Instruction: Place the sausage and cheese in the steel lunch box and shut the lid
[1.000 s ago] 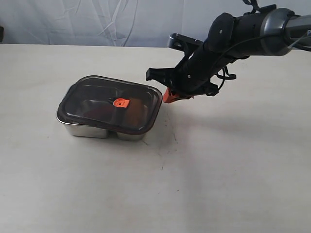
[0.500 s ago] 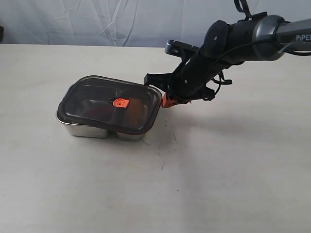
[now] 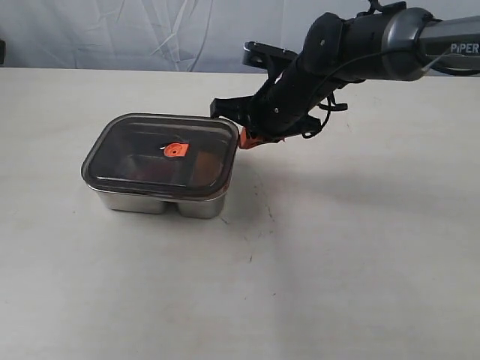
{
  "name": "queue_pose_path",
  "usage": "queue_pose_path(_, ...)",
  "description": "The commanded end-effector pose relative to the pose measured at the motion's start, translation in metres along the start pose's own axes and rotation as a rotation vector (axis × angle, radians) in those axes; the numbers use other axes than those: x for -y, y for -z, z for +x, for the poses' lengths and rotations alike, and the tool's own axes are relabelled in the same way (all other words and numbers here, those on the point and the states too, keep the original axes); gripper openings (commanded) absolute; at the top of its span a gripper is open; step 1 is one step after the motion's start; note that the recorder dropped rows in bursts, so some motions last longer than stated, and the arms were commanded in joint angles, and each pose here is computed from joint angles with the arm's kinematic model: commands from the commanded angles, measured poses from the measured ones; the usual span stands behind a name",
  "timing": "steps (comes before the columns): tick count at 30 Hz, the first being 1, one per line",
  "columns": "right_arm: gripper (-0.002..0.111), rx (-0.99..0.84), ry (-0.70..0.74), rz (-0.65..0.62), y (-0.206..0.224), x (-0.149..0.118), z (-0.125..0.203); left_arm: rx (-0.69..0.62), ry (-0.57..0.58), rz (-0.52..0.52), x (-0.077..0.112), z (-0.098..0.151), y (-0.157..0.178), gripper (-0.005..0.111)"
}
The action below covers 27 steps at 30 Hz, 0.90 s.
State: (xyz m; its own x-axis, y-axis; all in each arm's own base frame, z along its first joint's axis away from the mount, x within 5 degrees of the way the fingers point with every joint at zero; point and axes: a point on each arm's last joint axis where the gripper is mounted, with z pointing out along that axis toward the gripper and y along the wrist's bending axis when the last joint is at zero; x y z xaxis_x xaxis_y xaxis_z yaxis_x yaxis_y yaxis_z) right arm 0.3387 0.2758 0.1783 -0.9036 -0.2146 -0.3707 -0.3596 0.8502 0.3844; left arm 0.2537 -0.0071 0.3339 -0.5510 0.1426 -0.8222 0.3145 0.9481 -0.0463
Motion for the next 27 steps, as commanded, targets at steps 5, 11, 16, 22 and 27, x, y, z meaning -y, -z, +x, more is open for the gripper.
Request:
queue_pose_path(5, -0.001, -0.072, 0.015, 0.033, -0.022, 0.008, 0.008, -0.010, 0.001, 0.010, 0.001, 0.001, -0.001, 0.000)
queue_pose_path(11, -0.001, -0.001, 0.070, 0.076, -0.015, 0.009, 0.001, -0.010, 0.001, 0.010, 0.001, 0.001, -0.001, 0.000)
queue_pose_path(16, -0.001, 0.012, 0.052, 0.084, -0.013, 0.010, 0.000, -0.010, 0.001, 0.010, 0.001, 0.001, -0.001, 0.000)
queue_pose_path(22, -0.001, 0.042, 0.043, 0.075, -0.013, 0.009, -0.003, -0.010, 0.001, 0.010, 0.001, 0.001, -0.001, 0.000)
queue_pose_path(27, -0.001, 0.064, 0.044, 0.073, -0.013, 0.009, -0.005, -0.010, 0.001, 0.010, 0.001, 0.001, -0.001, 0.000)
